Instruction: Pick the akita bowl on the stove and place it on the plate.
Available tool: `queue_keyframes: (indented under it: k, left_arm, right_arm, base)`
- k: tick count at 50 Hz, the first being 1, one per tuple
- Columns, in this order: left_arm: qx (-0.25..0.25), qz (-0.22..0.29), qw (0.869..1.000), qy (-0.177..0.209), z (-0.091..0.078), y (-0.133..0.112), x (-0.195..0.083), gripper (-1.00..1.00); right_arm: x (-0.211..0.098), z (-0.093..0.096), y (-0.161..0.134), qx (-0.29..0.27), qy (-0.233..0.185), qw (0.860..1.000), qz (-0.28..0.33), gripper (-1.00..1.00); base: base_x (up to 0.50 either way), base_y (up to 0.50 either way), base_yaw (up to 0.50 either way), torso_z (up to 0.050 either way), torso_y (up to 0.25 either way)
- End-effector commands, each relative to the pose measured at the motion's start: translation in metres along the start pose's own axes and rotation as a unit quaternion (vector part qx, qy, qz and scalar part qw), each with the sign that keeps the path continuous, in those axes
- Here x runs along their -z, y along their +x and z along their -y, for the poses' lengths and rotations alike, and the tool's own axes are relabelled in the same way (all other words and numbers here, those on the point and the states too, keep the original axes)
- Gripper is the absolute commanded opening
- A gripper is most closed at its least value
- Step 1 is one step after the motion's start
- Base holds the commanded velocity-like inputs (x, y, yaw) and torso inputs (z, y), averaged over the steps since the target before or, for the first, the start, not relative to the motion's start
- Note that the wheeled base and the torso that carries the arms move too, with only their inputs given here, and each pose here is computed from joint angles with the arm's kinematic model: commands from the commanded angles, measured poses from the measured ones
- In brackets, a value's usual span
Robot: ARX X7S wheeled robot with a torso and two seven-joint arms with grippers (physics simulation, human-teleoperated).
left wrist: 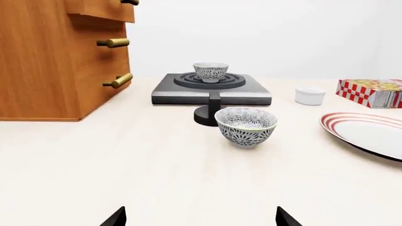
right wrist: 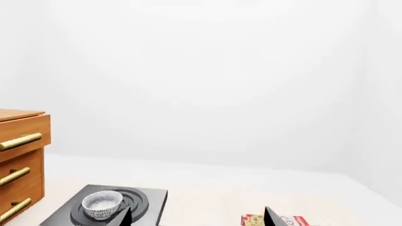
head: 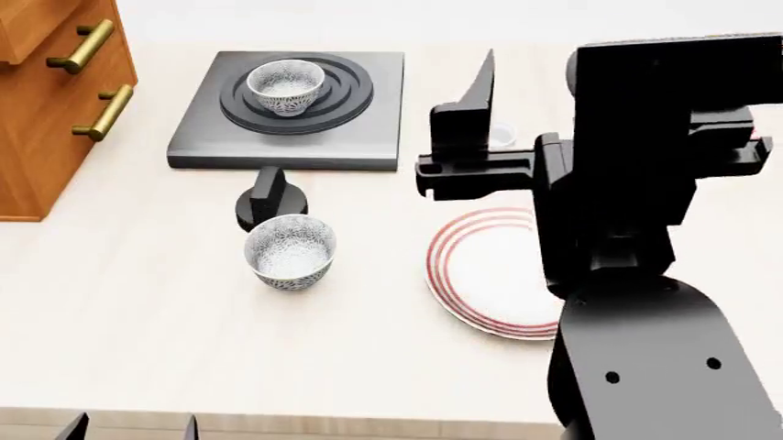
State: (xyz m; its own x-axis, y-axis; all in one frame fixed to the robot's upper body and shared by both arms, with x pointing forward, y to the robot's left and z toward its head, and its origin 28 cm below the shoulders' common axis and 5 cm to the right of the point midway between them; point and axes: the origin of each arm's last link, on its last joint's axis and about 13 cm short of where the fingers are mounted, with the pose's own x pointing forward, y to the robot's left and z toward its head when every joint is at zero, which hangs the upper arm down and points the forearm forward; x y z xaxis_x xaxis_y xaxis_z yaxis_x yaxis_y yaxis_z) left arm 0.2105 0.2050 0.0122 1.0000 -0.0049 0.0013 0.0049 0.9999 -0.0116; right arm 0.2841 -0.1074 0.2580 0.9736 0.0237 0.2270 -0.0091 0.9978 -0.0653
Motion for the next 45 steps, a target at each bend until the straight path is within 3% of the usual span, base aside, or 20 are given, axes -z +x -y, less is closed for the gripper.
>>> queue_keyframes:
  k: [1, 7, 9, 16, 18, 29, 45]
  left_arm:
    - [-0.002, 0.001, 1.000, 0.001, 0.000, 0.000, 0.001, 1.00]
    - [-0.002, 0.002, 1.000, 0.003, 0.000, 0.000, 0.000, 1.00]
    - [-0.002, 0.002, 1.000, 0.003, 0.000, 0.000, 0.000, 1.00]
    - [-0.003, 0.003, 1.000, 0.004, 0.000, 0.000, 0.001, 1.00]
    - [-0.003, 0.004, 1.000, 0.005, 0.000, -0.001, -0.001, 1.00]
    - [-0.003, 0.006, 1.000, 0.004, 0.000, 0.000, 0.000, 1.00]
    - [-0.008, 0.005, 1.000, 0.003, -0.001, 0.000, -0.002, 1.00]
  right_arm:
    - [-0.026, 0.026, -0.005, 0.027, -0.015, 1.000, 0.001, 1.00]
    - [-0.006, 0.035, -0.018, 0.038, 0.010, 0.999, -0.022, 1.00]
    - [-0.002, 0.036, -0.023, 0.043, -0.004, 0.998, -0.034, 1.00]
    - [0.012, 0.041, -0.033, 0.040, 0.009, 0.999, -0.024, 1.00]
    - [0.016, 0.042, -0.037, 0.039, 0.041, 0.998, -0.020, 1.00]
    - [0.030, 0.041, -0.044, 0.020, 0.016, 0.999, -0.024, 1.00]
    - [0.030, 0.040, -0.043, 0.013, 0.020, 1.000, -0.008, 1.00]
  base:
    - [0.00, 0.00, 0.00, 0.000, 0.000]
    - [0.00, 0.00, 0.00, 0.000, 0.000]
    - [0.00, 0.00, 0.00, 0.000, 0.000]
    - [0.00, 0.00, 0.00, 0.000, 0.000]
    - [0.00, 0.00, 0.00, 0.000, 0.000]
    - [0.00, 0.00, 0.00, 0.000, 0.000]
    - [0.00, 0.00, 0.00, 0.000, 0.000]
